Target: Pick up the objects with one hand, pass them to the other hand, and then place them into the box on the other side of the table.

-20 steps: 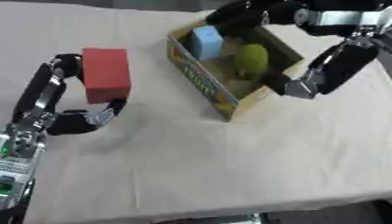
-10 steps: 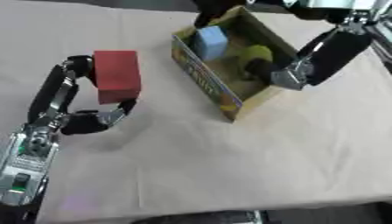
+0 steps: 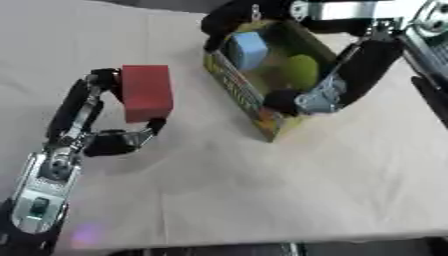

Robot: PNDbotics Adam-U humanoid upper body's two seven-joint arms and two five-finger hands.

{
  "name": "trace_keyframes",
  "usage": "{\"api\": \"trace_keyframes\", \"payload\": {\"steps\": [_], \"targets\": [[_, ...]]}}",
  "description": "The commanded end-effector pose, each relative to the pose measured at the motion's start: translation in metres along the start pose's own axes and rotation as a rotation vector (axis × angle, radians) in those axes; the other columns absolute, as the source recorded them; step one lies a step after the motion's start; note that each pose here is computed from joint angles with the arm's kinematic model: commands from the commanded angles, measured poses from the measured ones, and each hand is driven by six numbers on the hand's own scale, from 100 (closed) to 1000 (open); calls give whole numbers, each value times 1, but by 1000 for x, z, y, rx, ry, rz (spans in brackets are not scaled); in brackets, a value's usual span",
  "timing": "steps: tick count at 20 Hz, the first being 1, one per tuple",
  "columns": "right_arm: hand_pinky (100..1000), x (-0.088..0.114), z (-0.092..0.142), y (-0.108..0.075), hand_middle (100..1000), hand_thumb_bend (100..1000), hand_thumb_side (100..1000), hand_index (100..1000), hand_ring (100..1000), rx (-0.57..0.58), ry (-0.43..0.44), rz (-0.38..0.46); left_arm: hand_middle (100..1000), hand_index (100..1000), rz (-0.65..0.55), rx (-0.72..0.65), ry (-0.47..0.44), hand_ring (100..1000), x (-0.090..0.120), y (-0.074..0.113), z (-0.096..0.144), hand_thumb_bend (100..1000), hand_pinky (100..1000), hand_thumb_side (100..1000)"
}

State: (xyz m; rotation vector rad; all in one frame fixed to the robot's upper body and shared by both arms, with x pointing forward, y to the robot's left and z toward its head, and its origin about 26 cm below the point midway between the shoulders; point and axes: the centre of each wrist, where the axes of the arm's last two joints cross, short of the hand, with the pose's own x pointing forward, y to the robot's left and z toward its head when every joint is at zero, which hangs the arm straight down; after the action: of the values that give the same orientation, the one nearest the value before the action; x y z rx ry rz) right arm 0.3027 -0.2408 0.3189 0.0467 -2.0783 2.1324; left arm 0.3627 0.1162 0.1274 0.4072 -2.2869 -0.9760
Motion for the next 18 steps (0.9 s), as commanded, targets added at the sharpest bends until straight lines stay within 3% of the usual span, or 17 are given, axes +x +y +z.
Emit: {"api": "trace_keyframes", "payload": {"steps": [1,4,7,10,18], "targets": [[911,-2,-1,-5,629,398,615,1000,1000,122,-55,116,472,518,-2,5,-33,399,7,-2,-6,100,464,306],[891,-12,0,-2,645,396,616,1000,1000,118,-23,91,471,518,-7,1,-38,400,7,-6,-7,100,464,302],[860,-23,1,0,767,355,581,1000,1000,100,21,56,471,517,-14,1,-52,401,9,-11,-8,100,465,288],[846,-31,1,3,785,340,483,1000,1000,77,58,18,471,525,-22,4,-73,402,12,-16,-11,100,466,280],[934,-43,-2,7,818,333,367,1000,1000,55,104,-43,472,530,-24,-10,-131,407,20,-25,-18,100,469,251]]}}
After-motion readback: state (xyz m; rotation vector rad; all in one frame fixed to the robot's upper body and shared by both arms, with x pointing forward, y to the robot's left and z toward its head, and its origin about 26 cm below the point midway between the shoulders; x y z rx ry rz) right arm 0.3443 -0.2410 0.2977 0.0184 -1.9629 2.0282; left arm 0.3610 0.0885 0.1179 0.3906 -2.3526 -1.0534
